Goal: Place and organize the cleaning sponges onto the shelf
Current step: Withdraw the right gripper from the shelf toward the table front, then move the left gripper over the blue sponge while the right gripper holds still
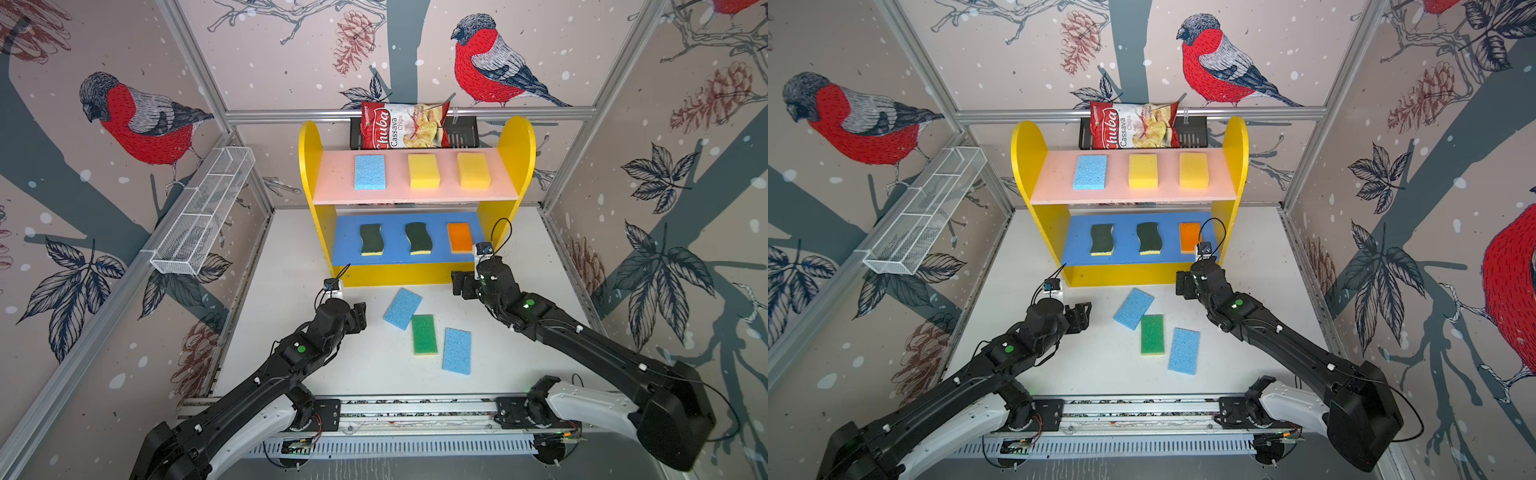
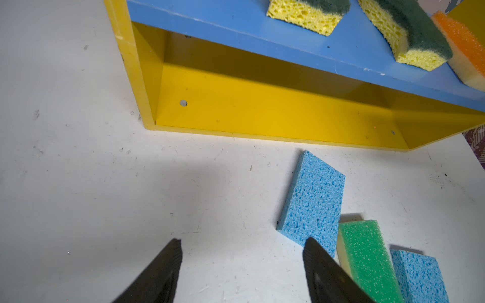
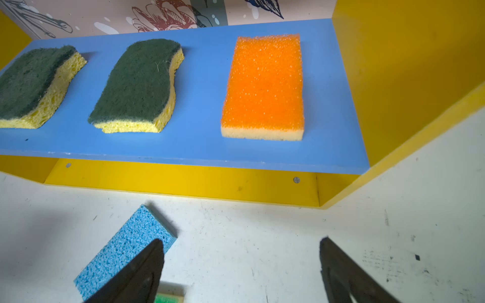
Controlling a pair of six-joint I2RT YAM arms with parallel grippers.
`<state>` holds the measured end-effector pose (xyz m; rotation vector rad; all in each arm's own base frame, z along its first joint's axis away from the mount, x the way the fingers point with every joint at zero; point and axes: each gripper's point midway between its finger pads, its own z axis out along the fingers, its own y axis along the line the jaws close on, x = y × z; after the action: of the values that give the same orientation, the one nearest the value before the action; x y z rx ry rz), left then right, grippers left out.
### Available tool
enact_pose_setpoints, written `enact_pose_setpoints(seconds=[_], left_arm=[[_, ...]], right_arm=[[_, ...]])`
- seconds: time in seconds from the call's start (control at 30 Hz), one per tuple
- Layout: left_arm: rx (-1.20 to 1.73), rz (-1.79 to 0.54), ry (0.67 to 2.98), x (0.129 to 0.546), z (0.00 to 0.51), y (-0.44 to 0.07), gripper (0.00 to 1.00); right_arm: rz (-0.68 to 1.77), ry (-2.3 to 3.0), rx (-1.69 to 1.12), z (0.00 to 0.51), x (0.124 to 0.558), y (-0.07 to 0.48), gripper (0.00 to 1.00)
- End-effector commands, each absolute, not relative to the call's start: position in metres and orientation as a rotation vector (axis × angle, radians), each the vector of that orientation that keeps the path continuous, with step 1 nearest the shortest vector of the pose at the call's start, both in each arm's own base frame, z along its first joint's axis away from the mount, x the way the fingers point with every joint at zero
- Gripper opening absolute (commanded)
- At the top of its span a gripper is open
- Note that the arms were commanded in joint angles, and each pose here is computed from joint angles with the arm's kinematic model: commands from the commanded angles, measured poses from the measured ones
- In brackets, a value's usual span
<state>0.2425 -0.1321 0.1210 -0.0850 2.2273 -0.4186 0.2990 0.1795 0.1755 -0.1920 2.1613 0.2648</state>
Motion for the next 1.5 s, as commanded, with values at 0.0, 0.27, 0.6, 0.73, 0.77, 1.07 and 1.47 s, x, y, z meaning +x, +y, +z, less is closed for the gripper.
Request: enact_pose_setpoints(seconds=[0.0, 0.27, 0.6, 0.73, 0.77, 1.07, 1.47], left_arm=[[-0.063, -0.468, 2.244, 0.238, 0.113, -0.139, 0.73], [0.014, -0.574, 2.261, 0.231, 0.096, -0.157, 0.73], [0.114, -0.572, 2.295, 0.220, 0.072, -0.169, 0.77], [0.179, -0.554, 2.276, 0.216, 0.068, -0.176, 0.80], [0.191, -0.532, 2.275, 0.215, 0.066, -0.177, 0.81], [0.334, -0.469, 2.280, 0.207, 0.049, -0.193, 0.84], [0.463, -0.434, 2.289, 0.204, 0.033, -0.211, 0.87]], right_arm=[[0.337, 2.152, -0.147, 0.174, 0.293, 0.180, 0.92], [0.379, 2.187, -0.125, 0.155, 0.280, 0.174, 0.93], [0.408, 2.202, -0.085, 0.144, 0.274, 0.169, 0.93], [0.416, 2.192, -0.056, 0.146, 0.273, 0.163, 0.93], [0.416, 2.191, -0.044, 0.146, 0.273, 0.161, 0.93], [0.425, 2.193, 0.006, 0.143, 0.272, 0.149, 0.94], [0.425, 2.197, 0.022, 0.142, 0.272, 0.144, 0.95]])
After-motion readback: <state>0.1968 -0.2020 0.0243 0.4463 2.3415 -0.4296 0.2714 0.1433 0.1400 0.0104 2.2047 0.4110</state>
